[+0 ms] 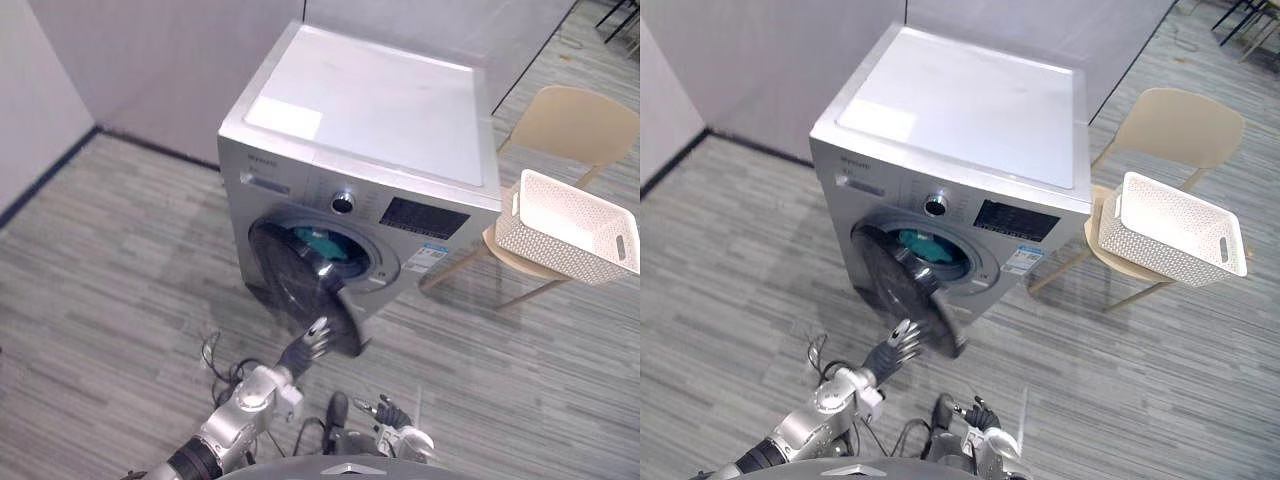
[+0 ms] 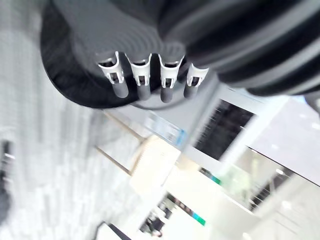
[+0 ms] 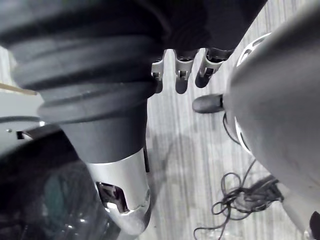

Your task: Pick up the laundry basket with both hands and put the clothes into the washing machine.

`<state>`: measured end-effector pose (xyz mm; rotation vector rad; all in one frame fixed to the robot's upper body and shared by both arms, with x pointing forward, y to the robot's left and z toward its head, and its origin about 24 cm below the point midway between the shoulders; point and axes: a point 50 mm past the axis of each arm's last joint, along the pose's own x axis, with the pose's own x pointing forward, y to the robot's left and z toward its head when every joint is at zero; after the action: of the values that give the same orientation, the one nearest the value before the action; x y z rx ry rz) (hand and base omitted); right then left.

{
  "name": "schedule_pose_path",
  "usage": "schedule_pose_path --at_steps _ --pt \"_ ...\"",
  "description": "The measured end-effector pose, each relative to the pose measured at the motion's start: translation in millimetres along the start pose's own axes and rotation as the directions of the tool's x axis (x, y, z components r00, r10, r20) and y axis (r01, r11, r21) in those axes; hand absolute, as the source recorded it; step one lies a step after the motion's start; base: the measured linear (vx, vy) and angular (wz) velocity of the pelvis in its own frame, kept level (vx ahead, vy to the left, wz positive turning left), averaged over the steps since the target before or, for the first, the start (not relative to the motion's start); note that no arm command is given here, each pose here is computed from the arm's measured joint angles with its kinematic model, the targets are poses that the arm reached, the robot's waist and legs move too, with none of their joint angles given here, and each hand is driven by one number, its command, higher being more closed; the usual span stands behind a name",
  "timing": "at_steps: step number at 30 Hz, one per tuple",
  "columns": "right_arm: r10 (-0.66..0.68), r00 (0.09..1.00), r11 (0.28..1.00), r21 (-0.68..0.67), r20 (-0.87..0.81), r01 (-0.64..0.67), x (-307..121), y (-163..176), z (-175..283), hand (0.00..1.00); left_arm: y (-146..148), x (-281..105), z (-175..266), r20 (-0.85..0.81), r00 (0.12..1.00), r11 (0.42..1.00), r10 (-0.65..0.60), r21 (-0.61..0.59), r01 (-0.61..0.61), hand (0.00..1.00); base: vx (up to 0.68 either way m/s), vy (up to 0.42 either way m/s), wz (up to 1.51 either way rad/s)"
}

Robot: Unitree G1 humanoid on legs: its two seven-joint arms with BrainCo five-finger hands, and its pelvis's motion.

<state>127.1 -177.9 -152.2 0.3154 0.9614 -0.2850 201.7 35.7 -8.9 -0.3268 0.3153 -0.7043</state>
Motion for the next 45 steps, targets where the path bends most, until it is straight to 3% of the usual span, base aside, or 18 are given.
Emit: schedule_pose_path --at_steps 4,12,15,18,20,22,25,28,35,37,40,45 --pt "-0.023 0.999 0.999 -0.032 -0.024 0.022 -1.0 -11.7 -3.7 0.0 -3.8 3.9 19.8 0.086 0.995 0.998 -0.054 -0.005 0.055 0.0 0.07 -0.01 -0.2" --pt "-0.053 0.996 0.996 -0.069 -0.068 0.048 -4.6 -23.9 -15.0 0.0 -1.6 3.6 -3.3 0.003 1.0 0.999 -0.022 -0.033 0.022 0.0 0.05 -0.035 -0.1" --pt "-0.057 0.995 0.996 -0.071 -0.078 0.052 -5.0 -24.8 -17.2 0.0 18.8 -3.5 -21.2 -0.073 0.995 0.997 0.071 -0.023 -0.073 0.0 0.0 -0.001 0.01" --pt "-0.053 0.996 0.996 -0.072 -0.074 0.048 -3.9 -22.8 -14.8 0.0 64.7 -29.3 -58.7 -0.241 0.923 0.952 0.3 0.011 -0.306 0.0 0.0 -0.007 0.02" --pt "-0.053 0.996 0.996 -0.074 -0.078 0.047 -3.5 -22.3 -14.7 0.0 100.7 -69.3 -96.2 -0.413 0.757 0.848 0.506 0.079 -0.523 0.0 -0.01 -0.019 0.23" --pt "-0.053 0.994 0.995 -0.084 -0.092 0.045 -2.6 -21.5 -14.9 0.0 114.7 -99.4 -116.5 -0.505 0.623 0.764 0.597 0.12 -0.634 0.0 -0.02 0.007 0.26" --pt "-0.048 0.993 0.993 -0.108 -0.108 0.036 -0.3 -17.8 -13.3 0.0 123.2 -165.8 -148.3 -0.633 0.344 0.57 0.693 0.19 -0.799 0.0 0.0 0.045 0.18" --pt "-0.054 0.995 0.993 -0.111 -0.083 0.045 3.6 -17.6 -0.5 0.0 120.8 -186.8 -156.0 -0.654 0.259 0.479 0.711 0.181 -0.859 0.0 0.05 0.109 0.56" --pt "-0.085 0.996 0.995 -0.051 -0.009 0.085 4.6 -29.1 16.5 0.0 107.0 -209.5 -170.6 -0.7 0.199 0.515 0.685 0.273 -0.812 0.0 0.13 0.21 1.12" --pt "-0.029 1.0 0.999 0.035 0.0 0.029 6.8 -6.4 15.7 0.0 109.8 -221.2 -170.3 -0.706 0.158 0.488 0.69 0.293 -0.822 0.0 0.27 0.02 0.88" --pt "0.012 1.0 0.995 0.1 0.012 -0.013 7.7 7.8 17.4 0.0 109.6 -215.9 -169.5 -0.699 0.163 0.478 0.696 0.282 -0.832 0.0 0.25 -0.04 0.68" --pt "0.118 0.988 0.992 0.042 0.102 -0.123 6.0 33.8 36.9 0.0 119.7 -194.3 -156.1 -0.636 0.222 0.486 0.739 0.275 -0.83 0.0 0.38 -0.168 0.71"
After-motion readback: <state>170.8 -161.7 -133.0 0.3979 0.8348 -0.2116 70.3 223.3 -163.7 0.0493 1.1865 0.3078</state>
